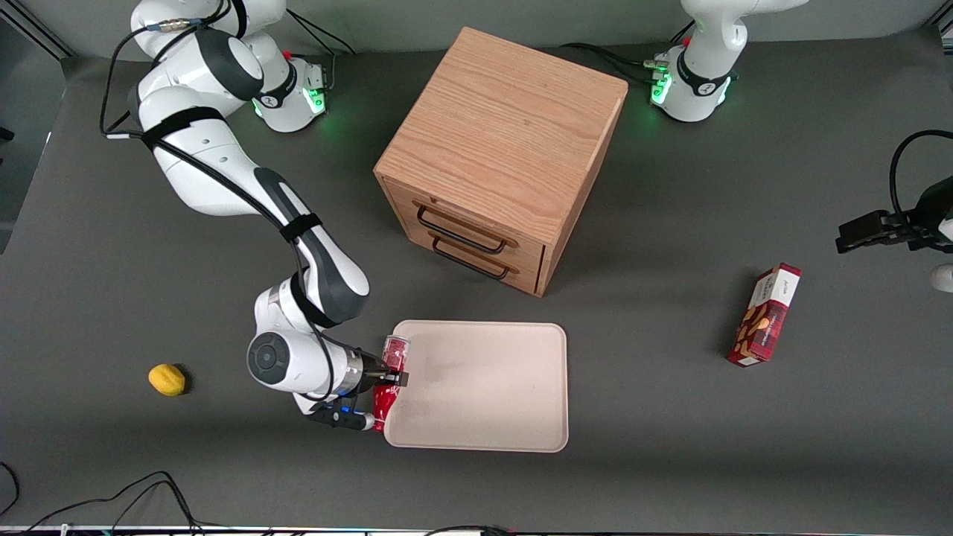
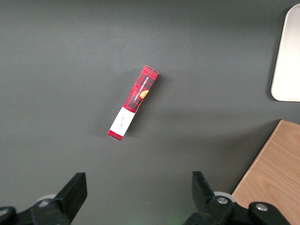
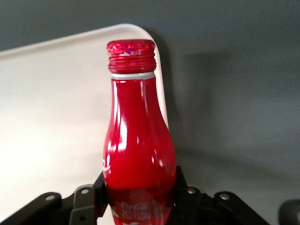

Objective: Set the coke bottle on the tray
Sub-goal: 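Carry the red bottle over the cream tray and lower it upright, then open the right gripper and release the bottle on the tray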

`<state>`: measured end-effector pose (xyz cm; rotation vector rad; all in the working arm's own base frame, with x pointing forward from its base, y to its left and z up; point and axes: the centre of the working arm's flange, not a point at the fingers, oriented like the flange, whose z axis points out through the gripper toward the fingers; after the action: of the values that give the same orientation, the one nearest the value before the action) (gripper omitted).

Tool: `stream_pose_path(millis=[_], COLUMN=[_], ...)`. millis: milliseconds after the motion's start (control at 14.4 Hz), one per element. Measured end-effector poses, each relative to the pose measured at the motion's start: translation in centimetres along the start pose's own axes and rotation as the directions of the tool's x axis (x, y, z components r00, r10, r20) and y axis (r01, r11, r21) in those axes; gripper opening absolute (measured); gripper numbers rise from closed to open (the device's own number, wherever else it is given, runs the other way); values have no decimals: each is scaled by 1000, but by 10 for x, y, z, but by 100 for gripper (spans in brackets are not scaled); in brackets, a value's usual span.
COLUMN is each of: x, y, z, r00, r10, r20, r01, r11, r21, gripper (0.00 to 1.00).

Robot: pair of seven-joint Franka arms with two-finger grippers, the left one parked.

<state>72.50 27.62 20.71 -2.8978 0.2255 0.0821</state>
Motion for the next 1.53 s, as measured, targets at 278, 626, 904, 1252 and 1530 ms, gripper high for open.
stream_pose_path(millis=[278, 626, 904, 1252, 1530], x=[-8, -12, -12, -11, -10], y=[-11, -15, -18, -19, -17], z=[12, 23, 29, 30, 37], r00=[999, 999, 998, 998, 997], r10=[-43, -54, -56, -56, -67], r20=[0, -5, -14, -33, -47], r01=[43, 54, 57, 57, 67], r11=[999, 999, 998, 998, 998], r21=[-9, -5, 4, 14, 4], gripper=[55, 55, 55, 99, 100])
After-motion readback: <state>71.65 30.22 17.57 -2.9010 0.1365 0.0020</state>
